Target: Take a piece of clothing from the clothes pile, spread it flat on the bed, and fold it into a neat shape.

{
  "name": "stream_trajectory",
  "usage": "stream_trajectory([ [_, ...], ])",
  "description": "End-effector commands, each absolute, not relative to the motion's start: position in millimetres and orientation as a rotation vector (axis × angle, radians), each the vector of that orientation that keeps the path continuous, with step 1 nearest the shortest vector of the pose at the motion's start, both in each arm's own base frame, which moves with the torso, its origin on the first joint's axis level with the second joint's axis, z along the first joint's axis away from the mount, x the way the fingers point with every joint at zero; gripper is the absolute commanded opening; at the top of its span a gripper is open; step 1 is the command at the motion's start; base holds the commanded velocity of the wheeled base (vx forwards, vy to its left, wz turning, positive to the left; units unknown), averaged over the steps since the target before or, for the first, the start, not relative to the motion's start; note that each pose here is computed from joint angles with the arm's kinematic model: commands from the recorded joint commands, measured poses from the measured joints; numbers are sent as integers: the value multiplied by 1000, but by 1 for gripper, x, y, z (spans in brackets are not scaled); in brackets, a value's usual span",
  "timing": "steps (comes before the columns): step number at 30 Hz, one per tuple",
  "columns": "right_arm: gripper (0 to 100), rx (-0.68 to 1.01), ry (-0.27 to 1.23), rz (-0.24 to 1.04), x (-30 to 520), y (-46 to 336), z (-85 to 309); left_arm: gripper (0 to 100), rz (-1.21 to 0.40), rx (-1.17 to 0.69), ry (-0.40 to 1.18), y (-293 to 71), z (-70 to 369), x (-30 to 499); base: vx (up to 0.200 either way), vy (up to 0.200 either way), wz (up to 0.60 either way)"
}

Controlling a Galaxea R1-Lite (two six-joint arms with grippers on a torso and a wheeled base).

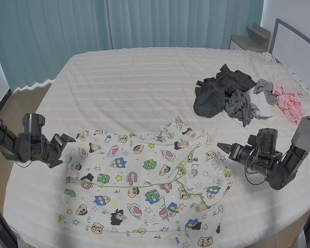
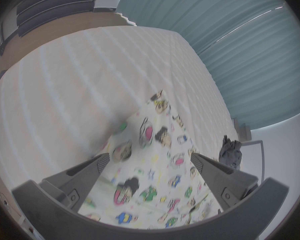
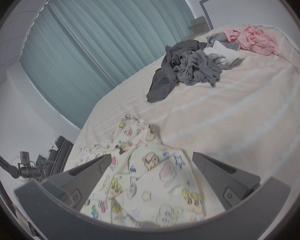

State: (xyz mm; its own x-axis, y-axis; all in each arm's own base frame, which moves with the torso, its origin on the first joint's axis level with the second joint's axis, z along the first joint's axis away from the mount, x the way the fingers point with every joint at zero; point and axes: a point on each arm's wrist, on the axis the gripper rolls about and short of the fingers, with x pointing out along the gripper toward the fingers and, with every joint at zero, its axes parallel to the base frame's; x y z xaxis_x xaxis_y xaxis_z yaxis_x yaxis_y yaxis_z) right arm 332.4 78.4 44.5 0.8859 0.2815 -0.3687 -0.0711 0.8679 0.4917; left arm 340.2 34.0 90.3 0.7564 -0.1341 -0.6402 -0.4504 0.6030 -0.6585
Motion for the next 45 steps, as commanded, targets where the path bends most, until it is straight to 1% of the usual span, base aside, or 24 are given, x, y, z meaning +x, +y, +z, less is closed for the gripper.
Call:
stream_trajectory([
  [1, 100, 467, 412, 272, 249, 72, 62, 100, 41, -933, 668, -2, 97, 199, -200, 0, 0],
  [4, 100, 459, 443, 301, 236, 77, 50, 100, 13, -960, 673, -10, 96, 176, -200, 0, 0],
  [7, 100, 448, 474, 318, 229, 81, 38, 100, 14, -996, 667, -13, 97, 165, -200, 0, 0],
  [11, 100, 445, 530, 313, 222, 81, 29, 100, 16, -1018, 660, -12, 98, 160, -200, 0, 0],
  [16, 100, 482, 622, 385, 209, 81, 24, 100, 37, -1023, 693, -12, 91, 159, -200, 0, 0],
  [19, 100, 475, 643, 409, 204, 83, 23, 100, 54, -1025, 715, -12, 87, 162, -133, 0, 0],
  [22, 100, 466, 662, 425, 199, 86, 22, 100, 83, -1019, 754, -12, 79, 172, 0, 0, 0],
  [27, 100, 459, 674, 447, 196, 91, 21, 100, 196, -979, 815, -16, 58, 195, 0, 0, 0],
  [32, 100, 468, 694, 457, 194, 96, 19, 100, 272, -1010, 809, -23, 35, 231, 0, 0, 0],
  [36, 100, 472, 702, 468, 192, 99, 19, 100, 314, -971, 823, -31, 20, 241, 0, 0, 0],
  [37, 100, 467, 704, 470, 191, 101, 18, 100, 346, -937, 822, -36, 9, 247, 0, 0, 0],
  [39, 100, 461, 699, 463, 191, 102, 19, 100, 368, -927, 789, -37, 5, 256, 0, 0, 0],
  [45, 100, 458, 695, 460, 190, 103, 19, 100, 380, -921, 778, -39, -3, 270, 0, 0, 0],
])
